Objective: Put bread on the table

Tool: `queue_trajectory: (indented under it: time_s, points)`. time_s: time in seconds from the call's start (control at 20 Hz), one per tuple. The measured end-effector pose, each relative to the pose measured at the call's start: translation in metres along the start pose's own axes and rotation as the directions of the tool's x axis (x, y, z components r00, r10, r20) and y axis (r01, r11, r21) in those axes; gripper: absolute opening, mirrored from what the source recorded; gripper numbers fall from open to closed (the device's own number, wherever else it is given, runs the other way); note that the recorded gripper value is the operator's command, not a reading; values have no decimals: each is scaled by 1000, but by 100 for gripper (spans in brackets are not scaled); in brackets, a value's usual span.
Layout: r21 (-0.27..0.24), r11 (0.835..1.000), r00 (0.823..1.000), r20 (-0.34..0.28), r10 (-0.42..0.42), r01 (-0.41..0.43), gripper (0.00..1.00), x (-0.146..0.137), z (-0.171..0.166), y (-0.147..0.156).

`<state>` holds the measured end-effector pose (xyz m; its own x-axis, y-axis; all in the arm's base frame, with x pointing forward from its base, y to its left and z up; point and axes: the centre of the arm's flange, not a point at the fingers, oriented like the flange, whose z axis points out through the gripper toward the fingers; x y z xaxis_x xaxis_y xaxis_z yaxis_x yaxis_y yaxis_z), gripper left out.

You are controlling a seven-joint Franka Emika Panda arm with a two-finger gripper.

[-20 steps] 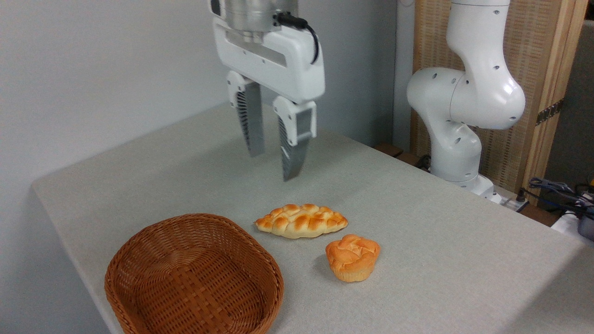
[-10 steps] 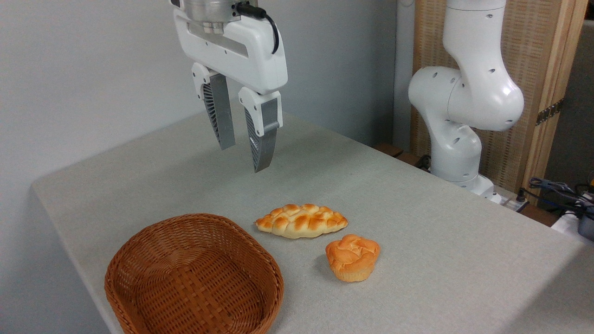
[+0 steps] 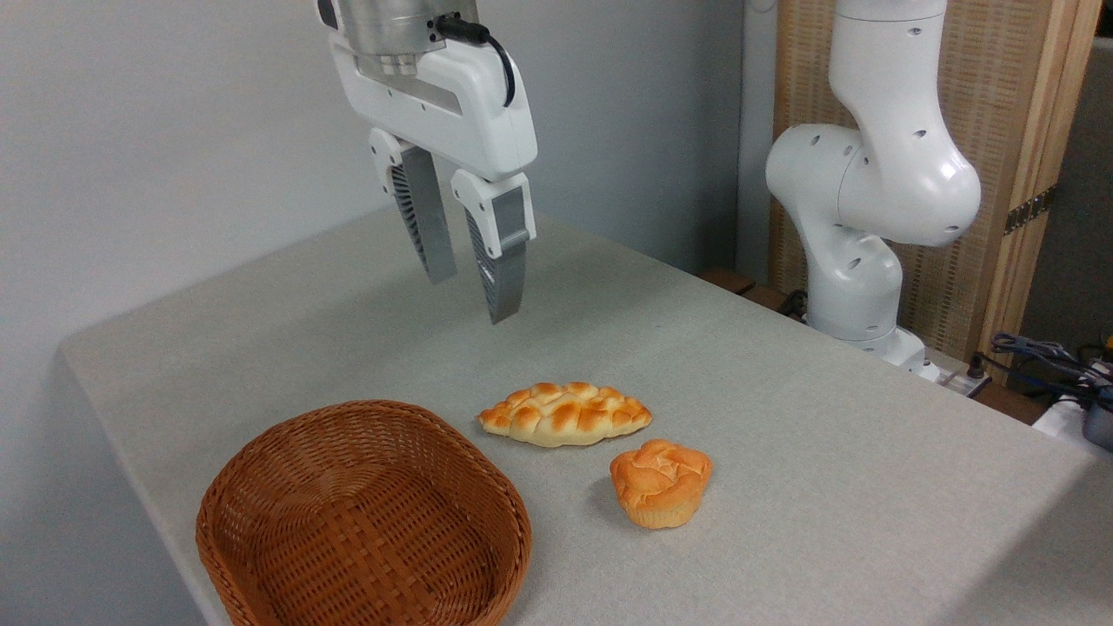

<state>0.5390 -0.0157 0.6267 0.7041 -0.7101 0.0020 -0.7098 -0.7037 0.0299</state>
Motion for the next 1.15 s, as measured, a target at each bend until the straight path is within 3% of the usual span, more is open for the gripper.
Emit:
queue_trajectory:
  time_s: [0.2,1.15]
  points:
    - [14,1000,999,29,20,-21,100,7,4,5]
    - [-22,997,997,-18,-70,70,100,9,1,6]
